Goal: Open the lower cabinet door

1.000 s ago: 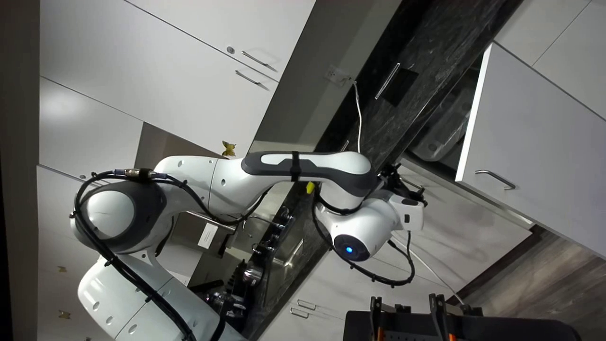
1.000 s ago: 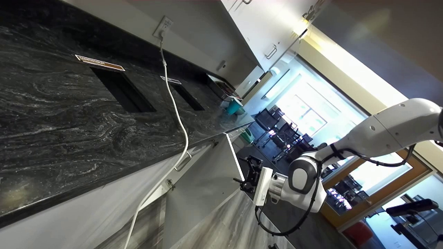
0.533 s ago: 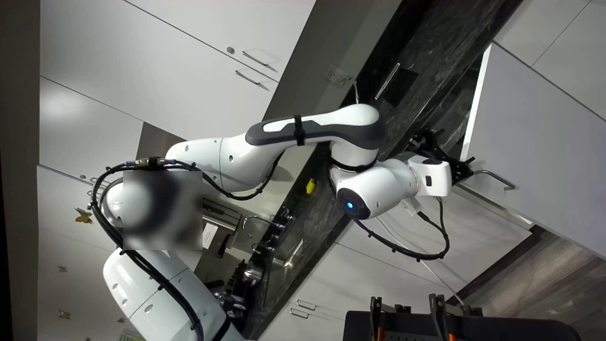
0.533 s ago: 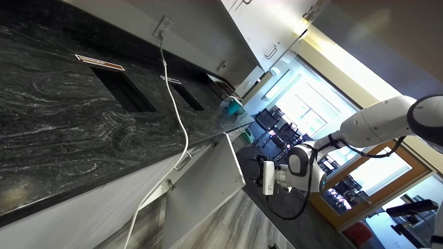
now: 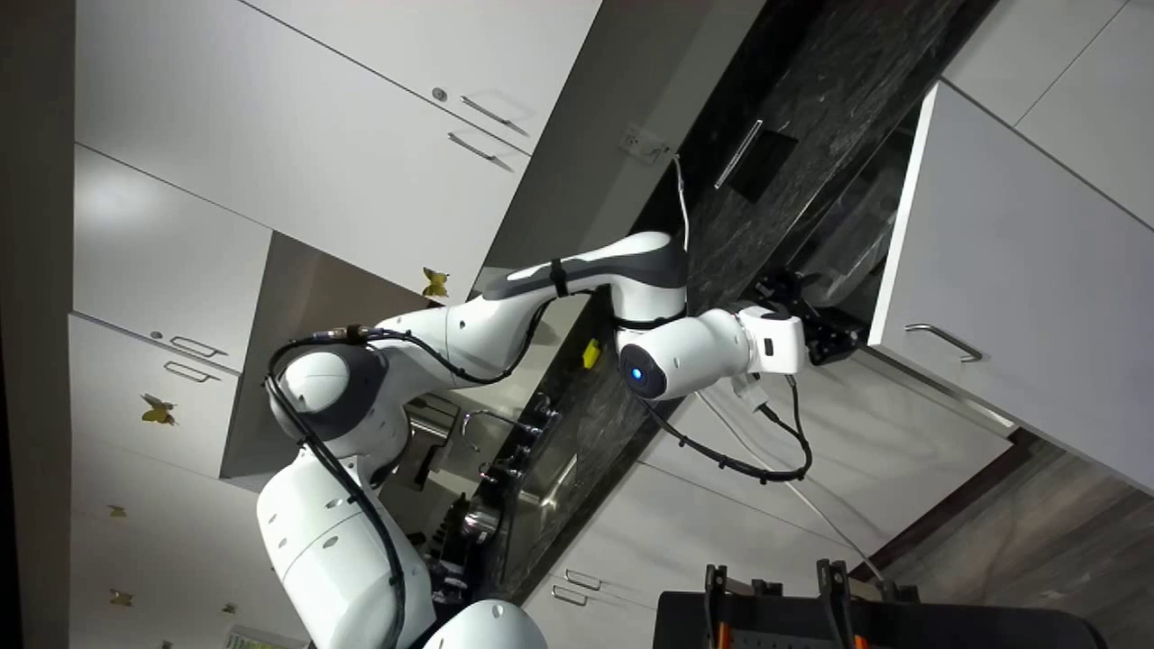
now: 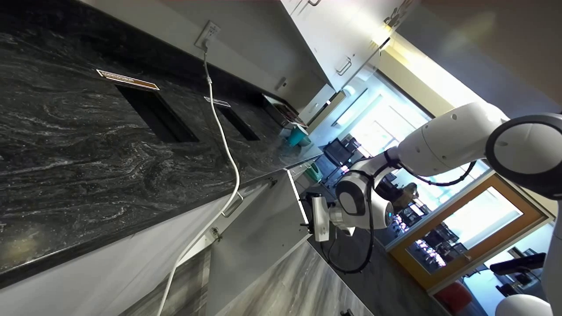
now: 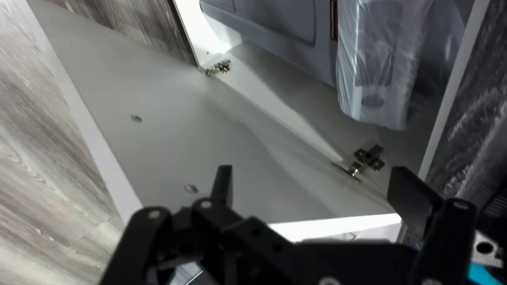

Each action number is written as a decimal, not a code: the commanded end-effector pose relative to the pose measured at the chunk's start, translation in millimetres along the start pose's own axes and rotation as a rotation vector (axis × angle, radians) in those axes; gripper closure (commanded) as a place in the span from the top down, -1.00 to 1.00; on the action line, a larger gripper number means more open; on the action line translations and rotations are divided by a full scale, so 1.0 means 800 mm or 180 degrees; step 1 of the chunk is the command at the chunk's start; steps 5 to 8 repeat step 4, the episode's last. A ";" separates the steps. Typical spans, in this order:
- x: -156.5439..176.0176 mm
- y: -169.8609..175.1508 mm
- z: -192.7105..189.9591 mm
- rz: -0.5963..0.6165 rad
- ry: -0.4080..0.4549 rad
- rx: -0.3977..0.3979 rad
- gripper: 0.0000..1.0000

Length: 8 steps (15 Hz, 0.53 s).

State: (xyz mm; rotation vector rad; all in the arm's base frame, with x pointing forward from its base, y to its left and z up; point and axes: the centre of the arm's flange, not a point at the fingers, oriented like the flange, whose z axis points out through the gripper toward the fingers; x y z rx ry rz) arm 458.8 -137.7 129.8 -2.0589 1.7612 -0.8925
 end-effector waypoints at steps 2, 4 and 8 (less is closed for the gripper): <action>-0.016 0.004 0.005 -0.0057 -0.0038 -0.0044 1.00; -0.012 0.006 0.005 -0.0045 -0.0022 -0.0051 1.00; -0.012 0.006 0.005 -0.0045 -0.0022 -0.0051 1.00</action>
